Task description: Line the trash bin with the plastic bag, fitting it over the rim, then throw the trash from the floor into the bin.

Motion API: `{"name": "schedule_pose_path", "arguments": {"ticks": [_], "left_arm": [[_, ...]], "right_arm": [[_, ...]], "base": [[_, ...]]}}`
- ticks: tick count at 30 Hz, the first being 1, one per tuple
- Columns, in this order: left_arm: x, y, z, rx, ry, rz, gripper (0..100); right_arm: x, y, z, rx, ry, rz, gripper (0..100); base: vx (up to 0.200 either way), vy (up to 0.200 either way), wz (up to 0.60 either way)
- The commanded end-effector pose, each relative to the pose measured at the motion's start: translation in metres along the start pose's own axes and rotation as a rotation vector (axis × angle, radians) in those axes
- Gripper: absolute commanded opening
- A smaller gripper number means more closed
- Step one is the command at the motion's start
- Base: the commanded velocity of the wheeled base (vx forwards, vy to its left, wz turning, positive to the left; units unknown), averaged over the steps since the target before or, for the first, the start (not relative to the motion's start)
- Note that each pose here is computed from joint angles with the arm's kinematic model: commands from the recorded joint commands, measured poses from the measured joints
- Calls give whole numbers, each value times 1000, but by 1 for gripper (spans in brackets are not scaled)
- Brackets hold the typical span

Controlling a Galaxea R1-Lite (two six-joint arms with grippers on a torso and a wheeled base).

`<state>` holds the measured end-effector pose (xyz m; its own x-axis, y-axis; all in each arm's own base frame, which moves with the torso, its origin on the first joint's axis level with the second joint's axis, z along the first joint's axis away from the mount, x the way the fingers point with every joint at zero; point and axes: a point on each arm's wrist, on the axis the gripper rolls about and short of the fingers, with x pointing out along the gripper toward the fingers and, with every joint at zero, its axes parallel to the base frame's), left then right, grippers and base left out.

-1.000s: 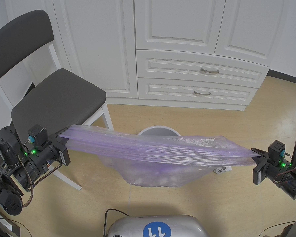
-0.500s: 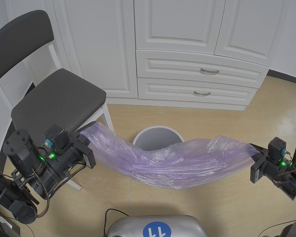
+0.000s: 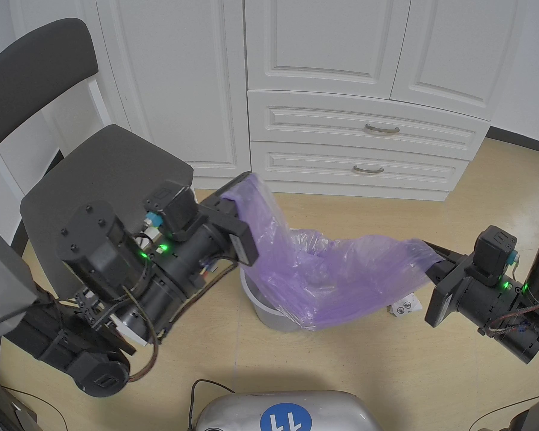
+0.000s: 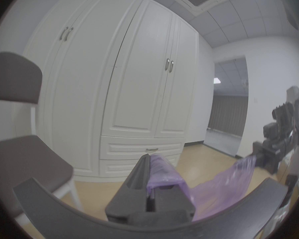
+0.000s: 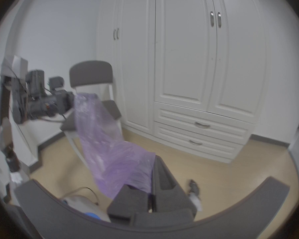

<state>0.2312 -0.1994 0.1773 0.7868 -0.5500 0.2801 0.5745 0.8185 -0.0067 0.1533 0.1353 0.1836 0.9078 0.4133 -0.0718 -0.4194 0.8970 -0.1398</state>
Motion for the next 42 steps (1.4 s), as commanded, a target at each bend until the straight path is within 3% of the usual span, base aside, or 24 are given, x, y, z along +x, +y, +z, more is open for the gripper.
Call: {"name": "schedule_pose_path", "arguments": {"ticks": [1, 3, 11, 18, 29, 39, 42], "left_arm": [[14, -34, -8, -109, -9, -47, 0], [11, -43, -7, -147, -5, -57, 0], [12, -52, -25, -153, 45, -70, 0], [17, -46, -32, -238, 60, -31, 0], [45, -32, -74, -330, 99, 36, 0], [64, -22, -113, -337, 130, 78, 0], [71, -17, -123, -334, 128, 96, 0]], "right_arm": [[7, 20, 5, 72, -15, 131, 0], [7, 22, 3, 86, -9, 142, 0], [38, 33, -15, 117, -12, 124, 0], [71, 39, -41, 131, -40, 88, 0], [101, 33, -69, 124, 7, 40, 0], [133, 22, -98, 137, -29, 14, 0], [139, 19, -104, 140, -22, 41, 0]], "base": [[0, 0, 0], [0, 0, 0], [0, 0, 0], [0, 0, 0], [0, 0, 0], [0, 0, 0], [0, 0, 0]]}}
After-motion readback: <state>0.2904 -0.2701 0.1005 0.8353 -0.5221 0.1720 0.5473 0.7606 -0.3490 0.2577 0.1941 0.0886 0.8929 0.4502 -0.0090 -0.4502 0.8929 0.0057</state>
